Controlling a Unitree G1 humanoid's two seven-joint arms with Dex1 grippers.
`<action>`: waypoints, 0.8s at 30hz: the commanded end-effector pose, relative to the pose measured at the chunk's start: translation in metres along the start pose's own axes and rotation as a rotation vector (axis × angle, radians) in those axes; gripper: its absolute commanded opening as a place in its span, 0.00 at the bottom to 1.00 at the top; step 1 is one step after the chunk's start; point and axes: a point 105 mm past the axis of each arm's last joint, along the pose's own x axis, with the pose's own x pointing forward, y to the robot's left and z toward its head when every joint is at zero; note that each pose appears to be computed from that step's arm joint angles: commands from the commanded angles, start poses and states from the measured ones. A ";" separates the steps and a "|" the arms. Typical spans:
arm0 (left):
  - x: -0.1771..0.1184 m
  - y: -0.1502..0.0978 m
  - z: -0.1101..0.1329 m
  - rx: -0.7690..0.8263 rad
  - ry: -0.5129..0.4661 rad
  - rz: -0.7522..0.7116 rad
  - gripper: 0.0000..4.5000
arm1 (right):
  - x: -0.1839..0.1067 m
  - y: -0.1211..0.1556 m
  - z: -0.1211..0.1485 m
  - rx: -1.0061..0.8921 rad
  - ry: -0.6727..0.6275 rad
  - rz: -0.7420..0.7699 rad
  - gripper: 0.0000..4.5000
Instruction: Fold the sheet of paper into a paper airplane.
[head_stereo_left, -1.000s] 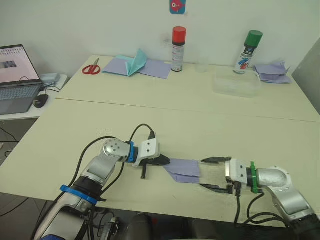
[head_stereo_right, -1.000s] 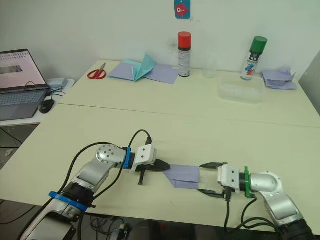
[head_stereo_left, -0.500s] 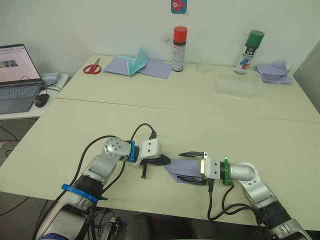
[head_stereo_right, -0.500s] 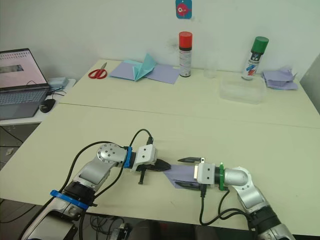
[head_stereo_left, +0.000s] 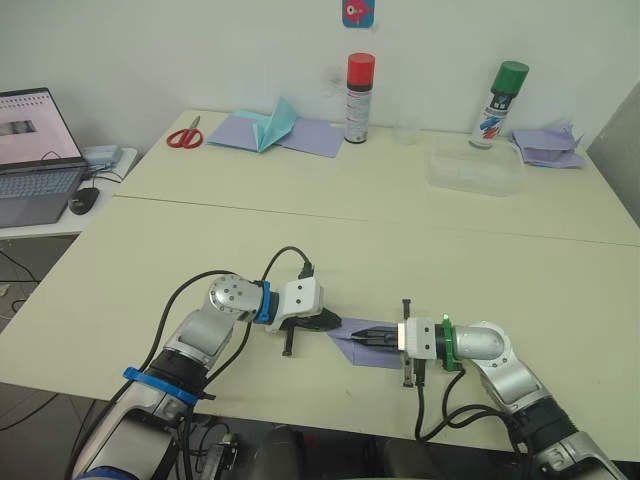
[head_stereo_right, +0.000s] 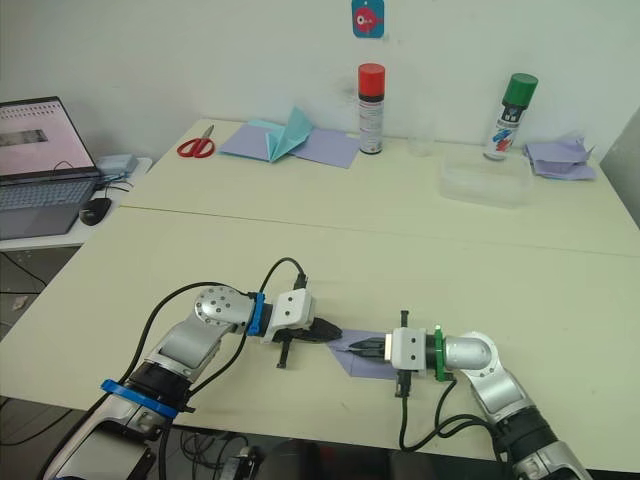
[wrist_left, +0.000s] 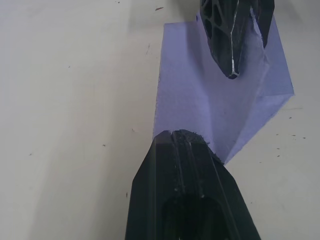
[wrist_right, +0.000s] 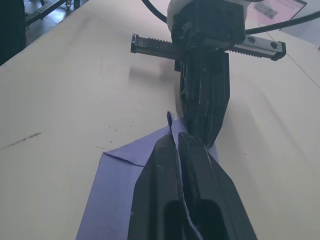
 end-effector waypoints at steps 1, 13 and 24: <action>0.005 -0.010 -0.022 -0.042 0.084 -0.035 0.00 | -0.003 -0.002 0.015 -0.034 -0.045 0.010 0.00; 0.003 -0.010 -0.028 -0.010 0.124 -0.049 0.00 | 0.000 -0.038 0.004 0.110 0.022 -0.178 0.00; -0.013 0.000 -0.036 0.024 0.183 -0.004 0.00 | 0.014 -0.035 -0.021 0.136 0.165 -0.176 0.00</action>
